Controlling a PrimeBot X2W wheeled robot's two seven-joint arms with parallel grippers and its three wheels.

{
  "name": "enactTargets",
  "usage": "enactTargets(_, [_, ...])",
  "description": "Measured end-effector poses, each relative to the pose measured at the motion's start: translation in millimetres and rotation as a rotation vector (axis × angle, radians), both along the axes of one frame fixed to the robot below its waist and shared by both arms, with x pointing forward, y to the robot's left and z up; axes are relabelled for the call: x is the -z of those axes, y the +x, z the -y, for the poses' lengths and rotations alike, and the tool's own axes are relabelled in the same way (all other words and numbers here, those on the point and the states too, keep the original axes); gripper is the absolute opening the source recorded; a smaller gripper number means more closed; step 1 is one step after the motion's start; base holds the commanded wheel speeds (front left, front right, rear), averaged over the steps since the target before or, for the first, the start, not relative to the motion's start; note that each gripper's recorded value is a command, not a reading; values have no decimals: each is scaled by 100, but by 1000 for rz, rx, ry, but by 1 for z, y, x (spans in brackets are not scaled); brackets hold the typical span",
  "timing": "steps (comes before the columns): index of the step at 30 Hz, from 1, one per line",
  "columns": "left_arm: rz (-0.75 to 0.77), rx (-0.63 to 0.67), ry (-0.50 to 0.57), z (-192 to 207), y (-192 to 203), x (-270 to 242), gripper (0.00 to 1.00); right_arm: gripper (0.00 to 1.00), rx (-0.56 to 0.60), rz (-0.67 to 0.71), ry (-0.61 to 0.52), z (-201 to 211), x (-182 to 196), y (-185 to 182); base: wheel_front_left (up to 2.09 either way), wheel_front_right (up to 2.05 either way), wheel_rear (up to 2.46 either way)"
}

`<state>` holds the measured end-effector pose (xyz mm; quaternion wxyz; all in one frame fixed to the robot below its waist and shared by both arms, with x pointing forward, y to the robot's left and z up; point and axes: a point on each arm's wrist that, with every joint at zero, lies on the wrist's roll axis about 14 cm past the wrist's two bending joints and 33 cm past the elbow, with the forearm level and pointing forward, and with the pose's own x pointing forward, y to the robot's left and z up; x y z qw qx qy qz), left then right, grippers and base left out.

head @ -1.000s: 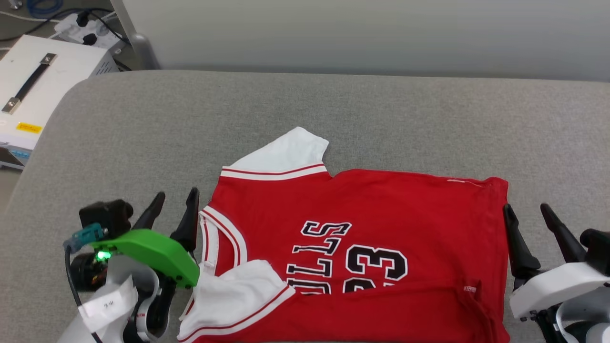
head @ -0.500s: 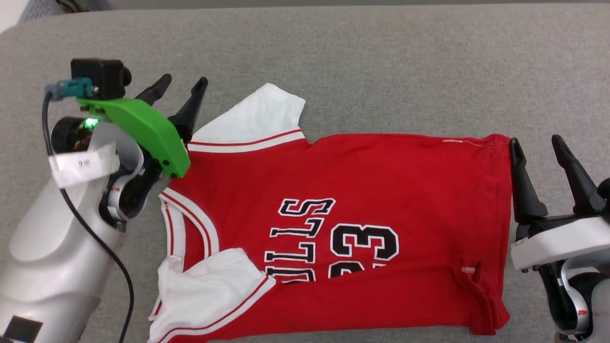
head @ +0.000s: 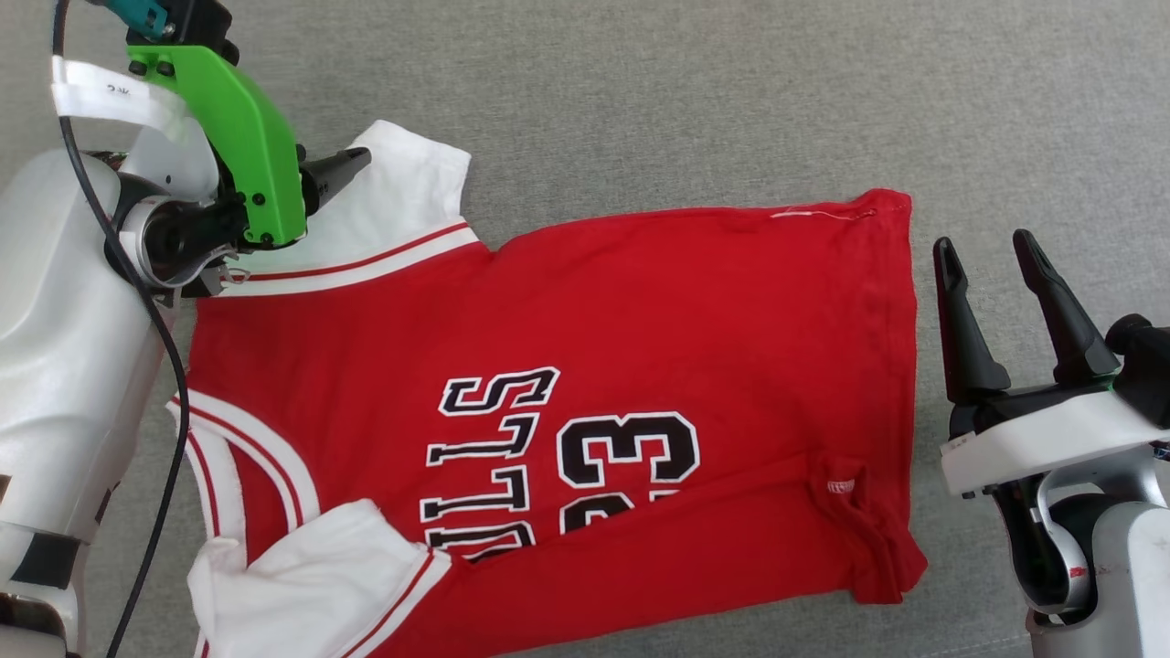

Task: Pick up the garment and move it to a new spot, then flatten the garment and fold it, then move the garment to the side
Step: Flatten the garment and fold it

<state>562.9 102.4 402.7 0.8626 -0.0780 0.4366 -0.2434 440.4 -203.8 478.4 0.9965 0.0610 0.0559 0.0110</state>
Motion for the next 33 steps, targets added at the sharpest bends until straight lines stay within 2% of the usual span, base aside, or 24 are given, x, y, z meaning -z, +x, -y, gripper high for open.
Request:
enactTargets(7, [-135,61,47,12,2,35,100,100,51,-52,20,14,20,-7,0,0,0])
enactTargets(12, [-165,103,97,14,5,47,100,100,82,-66,27,24,25,-11,0,0,0])
enactTargets(13, [-169,102,94,16,5,48,68,100,86,-68,29,25,26,-11,0,0,0])
enactTargets(15, [-183,107,107,15,5,51,19,100,92,-70,38,26,27,-12,0,0,0])
enactTargets(16, [-186,104,109,15,6,51,0,100,93,-71,45,27,27,-12,0,0,0])
enactTargets(20, [-187,85,110,12,4,50,0,100,93,-73,67,26,27,-12,0,0,0])
enactTargets(26, [-100,72,126,10,4,36,0,100,69,-123,107,27,30,-10,0,0,0])
enactTargets(33, [12,60,131,3,-1,7,0,100,1,-275,123,32,41,2,0,0,0])
